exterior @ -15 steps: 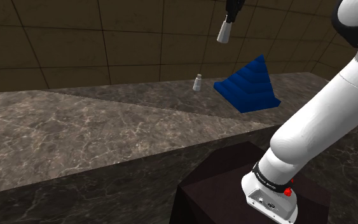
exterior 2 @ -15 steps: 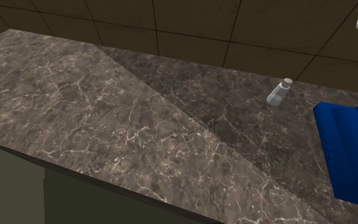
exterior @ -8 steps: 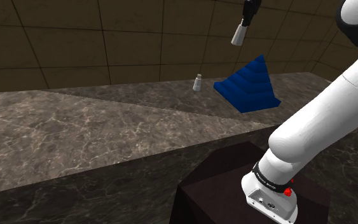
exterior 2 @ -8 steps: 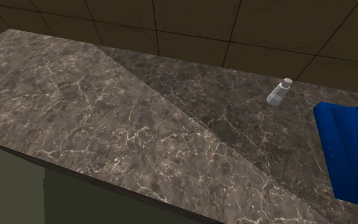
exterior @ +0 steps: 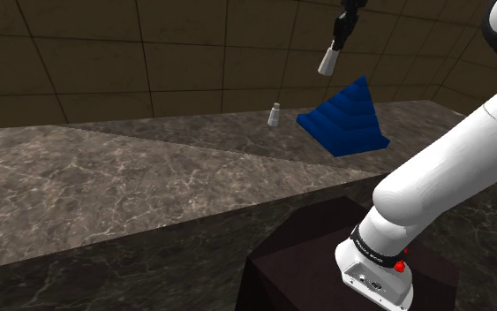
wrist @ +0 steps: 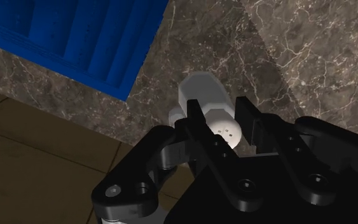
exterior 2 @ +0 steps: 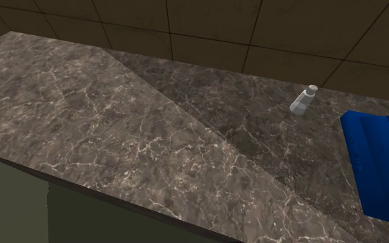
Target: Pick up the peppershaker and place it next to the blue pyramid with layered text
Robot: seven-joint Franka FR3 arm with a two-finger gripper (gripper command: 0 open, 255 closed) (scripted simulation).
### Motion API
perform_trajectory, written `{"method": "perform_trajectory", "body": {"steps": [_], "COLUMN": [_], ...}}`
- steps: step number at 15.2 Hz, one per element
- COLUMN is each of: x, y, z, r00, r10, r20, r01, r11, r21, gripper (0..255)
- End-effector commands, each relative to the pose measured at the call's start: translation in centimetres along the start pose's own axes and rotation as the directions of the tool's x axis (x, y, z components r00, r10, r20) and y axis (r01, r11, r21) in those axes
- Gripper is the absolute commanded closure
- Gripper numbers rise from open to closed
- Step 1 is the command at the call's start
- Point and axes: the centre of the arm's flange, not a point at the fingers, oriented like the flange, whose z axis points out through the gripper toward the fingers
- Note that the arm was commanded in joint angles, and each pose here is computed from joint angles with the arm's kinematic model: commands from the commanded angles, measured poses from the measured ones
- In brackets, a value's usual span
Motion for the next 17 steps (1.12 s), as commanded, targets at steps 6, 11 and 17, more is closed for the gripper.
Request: {"method": "perform_trajectory", "body": {"steps": [6,11,17], "x": [-0.1,-0.2,-0.2], "y": [-0.3,-0.4,-0.7], "z": [3.7,6.3,9.5], "r00": [1.000,1.000,1.000], "r10": [0.000,0.000,0.000], "r20": [-0.001,-0.001,-0.001], "r01": [0.000,0.000,0.000], "r11": [1.000,1.000,1.000], "r21": [0.000,0.000,0.000], "gripper": [255,255,255]}}
